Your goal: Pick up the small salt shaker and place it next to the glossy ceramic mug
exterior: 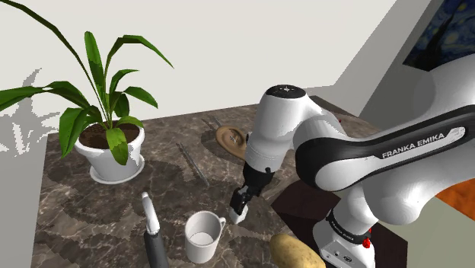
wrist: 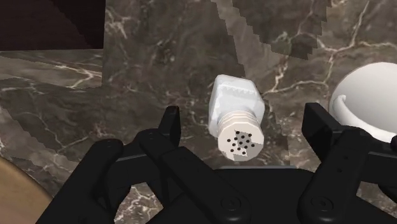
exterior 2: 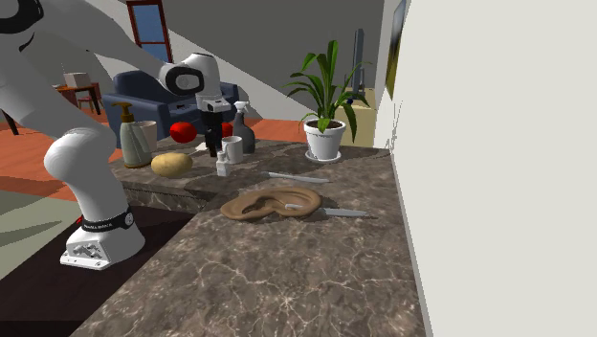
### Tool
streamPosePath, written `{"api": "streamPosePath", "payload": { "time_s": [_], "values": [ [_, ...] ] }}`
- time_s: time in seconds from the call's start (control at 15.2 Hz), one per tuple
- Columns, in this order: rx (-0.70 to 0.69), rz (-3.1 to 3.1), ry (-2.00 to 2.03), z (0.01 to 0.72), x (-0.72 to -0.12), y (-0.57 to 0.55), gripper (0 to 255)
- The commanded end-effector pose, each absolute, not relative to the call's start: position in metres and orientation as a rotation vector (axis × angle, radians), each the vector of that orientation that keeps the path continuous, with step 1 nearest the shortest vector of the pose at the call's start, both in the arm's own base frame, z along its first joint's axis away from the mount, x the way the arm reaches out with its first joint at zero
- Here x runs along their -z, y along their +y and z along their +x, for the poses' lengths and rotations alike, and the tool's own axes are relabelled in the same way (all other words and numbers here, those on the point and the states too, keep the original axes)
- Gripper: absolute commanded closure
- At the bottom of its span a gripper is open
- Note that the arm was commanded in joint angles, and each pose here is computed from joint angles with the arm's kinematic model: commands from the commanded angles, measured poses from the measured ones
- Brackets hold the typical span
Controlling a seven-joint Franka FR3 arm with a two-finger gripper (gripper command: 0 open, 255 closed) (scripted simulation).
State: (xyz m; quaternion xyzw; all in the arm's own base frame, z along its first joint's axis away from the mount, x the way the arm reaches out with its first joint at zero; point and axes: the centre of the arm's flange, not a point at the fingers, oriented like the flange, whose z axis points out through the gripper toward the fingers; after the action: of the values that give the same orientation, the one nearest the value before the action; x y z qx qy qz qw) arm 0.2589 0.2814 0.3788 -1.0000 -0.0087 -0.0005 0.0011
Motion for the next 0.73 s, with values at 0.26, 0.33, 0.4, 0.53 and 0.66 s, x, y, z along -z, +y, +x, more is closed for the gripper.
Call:
{"api": "streamPosePath", "payload": {
  "time_s": [0.26,0.33,0.4,0.53,0.66],
  "values": [
    [0.002,-3.139,-0.027,0.259,-0.405,0.281,0],
    [0.002,-3.139,-0.027,0.259,-0.418,0.281,0],
    [0.002,-3.139,-0.027,0.259,-0.429,0.281,0],
    [0.002,-3.139,-0.027,0.259,-0.429,0.281,0],
    [0.002,-3.139,-0.027,0.259,-0.429,0.281,0]
  ]
}}
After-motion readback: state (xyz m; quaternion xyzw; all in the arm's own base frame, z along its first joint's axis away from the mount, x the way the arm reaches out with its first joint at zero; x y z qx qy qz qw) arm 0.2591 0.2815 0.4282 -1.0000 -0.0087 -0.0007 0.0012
